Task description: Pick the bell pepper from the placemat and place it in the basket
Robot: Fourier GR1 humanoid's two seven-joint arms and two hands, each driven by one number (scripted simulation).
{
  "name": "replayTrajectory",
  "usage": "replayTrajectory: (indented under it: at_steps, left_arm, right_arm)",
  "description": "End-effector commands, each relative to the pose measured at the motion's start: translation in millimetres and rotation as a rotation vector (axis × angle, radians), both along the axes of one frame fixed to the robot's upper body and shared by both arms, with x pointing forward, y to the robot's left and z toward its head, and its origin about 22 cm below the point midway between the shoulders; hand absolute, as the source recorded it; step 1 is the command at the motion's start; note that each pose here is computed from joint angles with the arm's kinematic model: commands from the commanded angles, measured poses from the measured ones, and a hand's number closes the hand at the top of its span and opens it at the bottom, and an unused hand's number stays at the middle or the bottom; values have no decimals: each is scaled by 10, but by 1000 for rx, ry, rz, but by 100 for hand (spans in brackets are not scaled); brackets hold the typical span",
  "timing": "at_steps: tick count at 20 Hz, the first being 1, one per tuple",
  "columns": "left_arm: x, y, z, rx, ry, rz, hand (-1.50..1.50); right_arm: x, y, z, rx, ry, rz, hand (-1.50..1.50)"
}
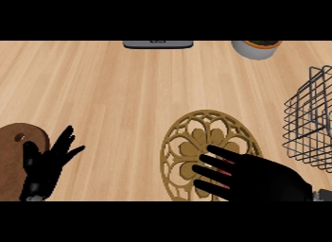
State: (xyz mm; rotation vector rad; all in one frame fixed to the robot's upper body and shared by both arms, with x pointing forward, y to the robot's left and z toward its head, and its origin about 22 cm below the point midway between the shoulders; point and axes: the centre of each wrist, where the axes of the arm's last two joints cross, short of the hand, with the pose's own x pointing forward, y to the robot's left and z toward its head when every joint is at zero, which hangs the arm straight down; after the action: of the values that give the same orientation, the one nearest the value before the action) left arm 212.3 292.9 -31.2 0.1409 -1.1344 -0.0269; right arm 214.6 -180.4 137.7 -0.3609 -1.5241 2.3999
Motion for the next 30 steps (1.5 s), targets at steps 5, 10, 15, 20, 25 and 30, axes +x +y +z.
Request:
replayTrajectory:
  at_steps: [5, 10, 15, 20, 25, 30]
  left_arm:
    - [-111, -156, -232, 5, 128, 0, 0]
    - [-353, -24, -197, 15, 119, 5, 0]
    - [-302, -58, -219, 5, 119, 9, 0]
    - [-84, -3, -241, 3, 111, 16, 0]
    - [-63, 3, -125, 25, 137, 8, 0]
    - [-276, -60, -229, 7, 123, 13, 0]
  right_arm:
    - [-34, 122, -249, -14, 13, 27, -150]
    - [110, -10, -361, -90, -41, -18, -150]
    - [126, 108, -536, -116, -45, -44, -150]
    - [174, 107, -649, -96, -47, -31, -150]
    - [240, 188, -641, -93, -39, -32, -150]
    - [316, 262, -754, -97, -32, -9, 150]
